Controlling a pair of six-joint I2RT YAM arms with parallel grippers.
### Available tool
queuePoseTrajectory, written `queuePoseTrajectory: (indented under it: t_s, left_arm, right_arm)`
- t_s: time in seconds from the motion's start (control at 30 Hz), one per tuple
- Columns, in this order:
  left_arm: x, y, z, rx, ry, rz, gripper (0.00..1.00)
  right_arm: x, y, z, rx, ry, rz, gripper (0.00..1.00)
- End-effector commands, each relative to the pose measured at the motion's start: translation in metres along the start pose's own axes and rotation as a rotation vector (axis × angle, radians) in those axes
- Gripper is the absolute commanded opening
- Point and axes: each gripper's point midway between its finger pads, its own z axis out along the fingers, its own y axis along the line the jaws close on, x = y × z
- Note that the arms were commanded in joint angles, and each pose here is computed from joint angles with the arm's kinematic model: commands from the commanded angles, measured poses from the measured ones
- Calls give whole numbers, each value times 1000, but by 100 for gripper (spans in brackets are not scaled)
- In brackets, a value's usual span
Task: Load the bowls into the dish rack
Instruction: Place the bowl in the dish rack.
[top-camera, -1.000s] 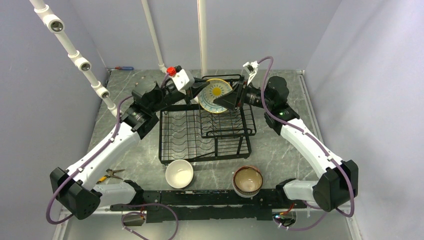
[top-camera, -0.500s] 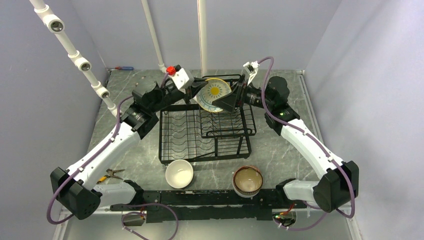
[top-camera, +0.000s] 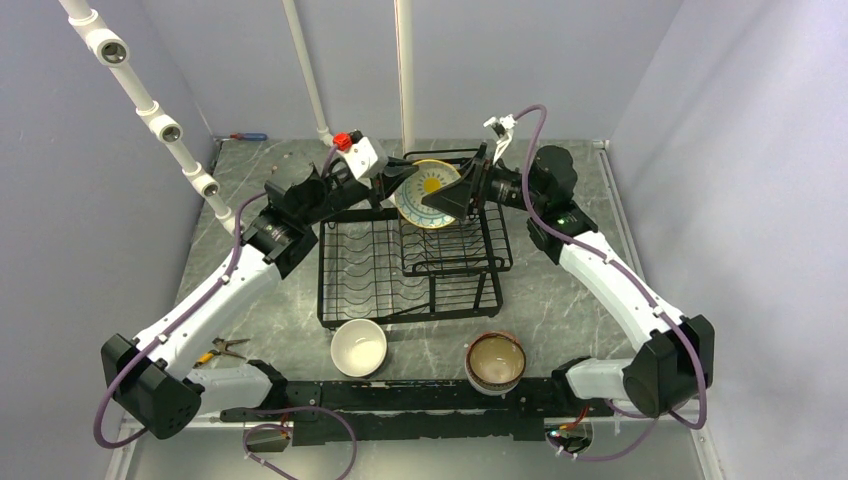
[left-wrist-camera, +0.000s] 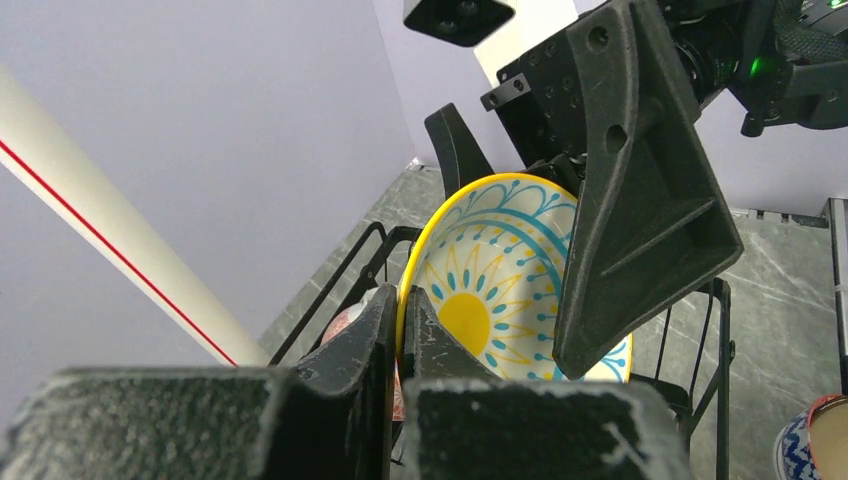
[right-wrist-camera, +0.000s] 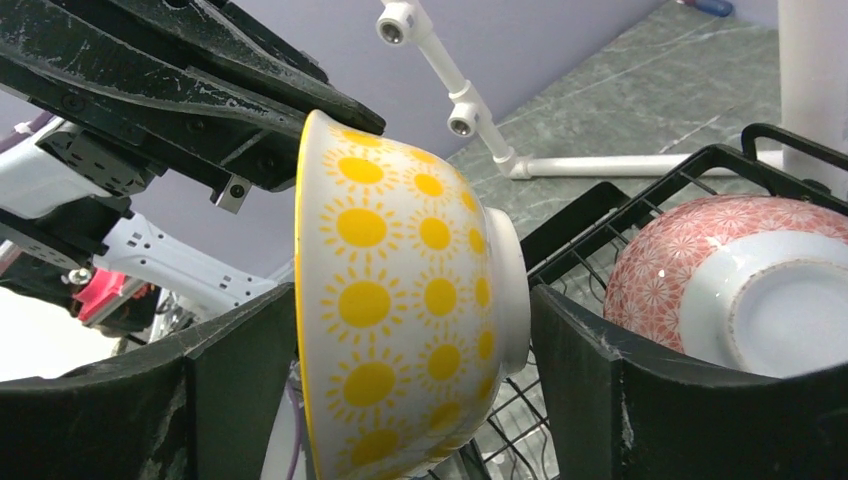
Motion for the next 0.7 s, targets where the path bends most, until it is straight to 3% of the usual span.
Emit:
queuePoseTrajectory:
  t_s: [0.0, 0.1, 0.23, 0.37, 0.67]
  left_arm:
    - [-27, 4, 2, -8, -89, 30, 3]
    - [-27, 5, 2, -12, -83, 36, 3]
    - [-24, 6, 2, -17, -70, 42, 3]
    - [-22, 7, 2, -23, -66, 41, 3]
    - [-15, 10, 0, -46, -33, 28, 4]
  right_arm:
    - [-18, 18, 2, -65, -19, -42, 83]
    - [-15, 17, 1, -56, -10, -47, 72]
    - [-14, 17, -2, -46, -6, -60, 32]
    - [-14, 17, -3, -33, -7, -67, 3]
    - [-16, 15, -6, -2, -19, -78, 0]
